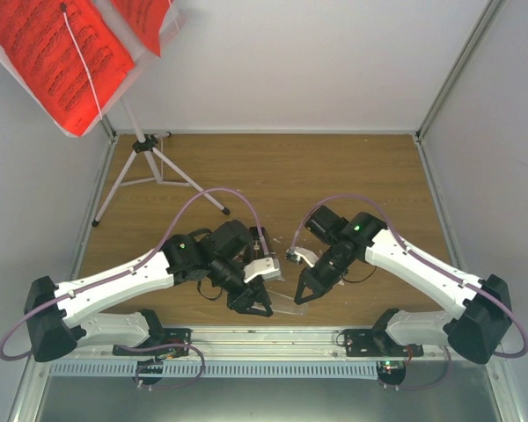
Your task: Pack up the instrument practice props
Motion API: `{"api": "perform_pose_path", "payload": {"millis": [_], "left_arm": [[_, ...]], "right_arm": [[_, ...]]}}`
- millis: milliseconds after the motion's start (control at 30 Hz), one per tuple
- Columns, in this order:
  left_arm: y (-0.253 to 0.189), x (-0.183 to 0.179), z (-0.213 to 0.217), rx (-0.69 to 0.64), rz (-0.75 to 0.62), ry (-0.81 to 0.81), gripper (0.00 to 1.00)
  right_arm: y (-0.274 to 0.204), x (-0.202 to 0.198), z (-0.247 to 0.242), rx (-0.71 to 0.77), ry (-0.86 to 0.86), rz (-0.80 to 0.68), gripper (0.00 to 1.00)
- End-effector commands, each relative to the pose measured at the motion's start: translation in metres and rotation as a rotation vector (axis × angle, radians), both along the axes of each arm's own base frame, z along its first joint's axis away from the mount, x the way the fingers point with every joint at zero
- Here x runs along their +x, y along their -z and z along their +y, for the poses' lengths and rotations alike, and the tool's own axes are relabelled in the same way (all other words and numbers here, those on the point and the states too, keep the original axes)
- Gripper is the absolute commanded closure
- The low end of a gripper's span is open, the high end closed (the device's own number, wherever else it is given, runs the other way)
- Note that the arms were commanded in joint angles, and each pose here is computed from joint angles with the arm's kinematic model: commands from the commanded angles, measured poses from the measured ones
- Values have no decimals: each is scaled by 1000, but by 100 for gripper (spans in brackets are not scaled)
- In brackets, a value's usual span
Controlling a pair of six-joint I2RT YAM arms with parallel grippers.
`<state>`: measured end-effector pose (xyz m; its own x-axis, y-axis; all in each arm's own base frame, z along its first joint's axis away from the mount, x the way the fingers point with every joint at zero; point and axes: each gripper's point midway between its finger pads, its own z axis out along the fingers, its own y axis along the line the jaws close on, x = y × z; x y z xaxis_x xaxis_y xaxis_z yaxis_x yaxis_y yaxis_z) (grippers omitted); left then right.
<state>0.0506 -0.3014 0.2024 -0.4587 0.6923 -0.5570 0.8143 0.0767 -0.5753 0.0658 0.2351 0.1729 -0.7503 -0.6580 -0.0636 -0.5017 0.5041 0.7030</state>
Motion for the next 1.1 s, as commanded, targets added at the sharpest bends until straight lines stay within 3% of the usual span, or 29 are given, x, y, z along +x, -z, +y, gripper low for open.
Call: {"api": "perform_pose_path", "payload": {"millis": [0,300,833,1067], "left_arm": [[2,-4,-3,-10,6,19,64],[1,-7,-4,-18,15,32,76],[-3,-15,-5,-39,34,64,90],[1,-17,-5,-38,54,59,100]], "right_arm": [[-6,0,3,7,-8,-11,100],[-3,1,2,-1,-9,-14,99],[-3,3,2,-3,-12,-32,99],[-10,12,3,9,5,-106,78]]}}
